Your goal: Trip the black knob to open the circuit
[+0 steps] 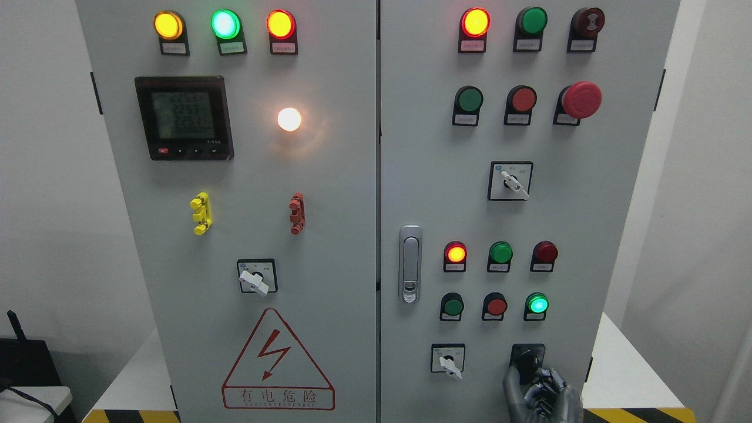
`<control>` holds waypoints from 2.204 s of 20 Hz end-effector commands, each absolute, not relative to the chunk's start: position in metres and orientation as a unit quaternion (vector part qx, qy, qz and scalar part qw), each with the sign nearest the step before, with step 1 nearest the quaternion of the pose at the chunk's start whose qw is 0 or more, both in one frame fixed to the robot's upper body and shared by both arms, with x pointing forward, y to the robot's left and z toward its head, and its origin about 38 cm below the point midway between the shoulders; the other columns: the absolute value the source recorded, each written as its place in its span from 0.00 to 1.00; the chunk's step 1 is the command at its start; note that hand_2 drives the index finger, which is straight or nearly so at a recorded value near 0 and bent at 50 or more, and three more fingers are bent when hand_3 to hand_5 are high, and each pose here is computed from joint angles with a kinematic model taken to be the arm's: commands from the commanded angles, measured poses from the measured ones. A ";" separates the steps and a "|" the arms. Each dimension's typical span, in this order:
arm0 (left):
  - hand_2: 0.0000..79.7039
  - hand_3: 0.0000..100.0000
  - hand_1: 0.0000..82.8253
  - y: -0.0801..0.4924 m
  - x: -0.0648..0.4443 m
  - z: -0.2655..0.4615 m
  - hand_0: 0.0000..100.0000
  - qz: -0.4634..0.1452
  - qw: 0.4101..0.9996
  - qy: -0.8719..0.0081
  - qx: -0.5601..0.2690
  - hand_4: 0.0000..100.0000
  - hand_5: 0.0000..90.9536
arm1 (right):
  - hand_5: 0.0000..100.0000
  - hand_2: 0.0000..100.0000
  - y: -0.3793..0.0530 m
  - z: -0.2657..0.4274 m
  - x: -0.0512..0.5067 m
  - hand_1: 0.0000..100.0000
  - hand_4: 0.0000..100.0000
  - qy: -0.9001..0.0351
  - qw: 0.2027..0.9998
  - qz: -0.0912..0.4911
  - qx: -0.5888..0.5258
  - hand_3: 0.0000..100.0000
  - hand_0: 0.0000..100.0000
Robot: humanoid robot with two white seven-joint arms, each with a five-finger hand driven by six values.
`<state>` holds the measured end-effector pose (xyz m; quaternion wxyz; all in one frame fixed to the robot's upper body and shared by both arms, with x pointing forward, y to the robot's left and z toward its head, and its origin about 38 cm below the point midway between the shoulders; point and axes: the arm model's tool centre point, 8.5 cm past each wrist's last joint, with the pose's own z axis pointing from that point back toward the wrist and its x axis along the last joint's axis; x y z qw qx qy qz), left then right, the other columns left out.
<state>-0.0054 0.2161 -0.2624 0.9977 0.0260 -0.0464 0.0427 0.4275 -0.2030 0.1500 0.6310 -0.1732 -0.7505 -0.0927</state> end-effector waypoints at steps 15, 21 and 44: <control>0.00 0.00 0.47 0.216 0.000 -0.262 0.12 0.026 0.998 -0.051 0.024 0.00 0.00 | 0.95 0.60 -0.208 0.154 0.426 0.75 0.94 -0.757 0.615 -0.077 -0.206 0.92 0.40; 0.00 0.00 0.47 0.216 0.000 -0.262 0.12 0.026 0.998 -0.051 0.024 0.00 0.00 | 0.95 0.60 -0.208 0.153 0.426 0.76 0.94 -0.757 0.616 -0.077 -0.206 0.92 0.40; 0.00 0.00 0.47 0.215 0.000 -0.262 0.12 0.027 0.998 -0.051 0.024 0.00 0.00 | 0.95 0.60 -0.207 0.155 0.425 0.78 0.93 -0.758 0.605 -0.051 -0.238 0.92 0.38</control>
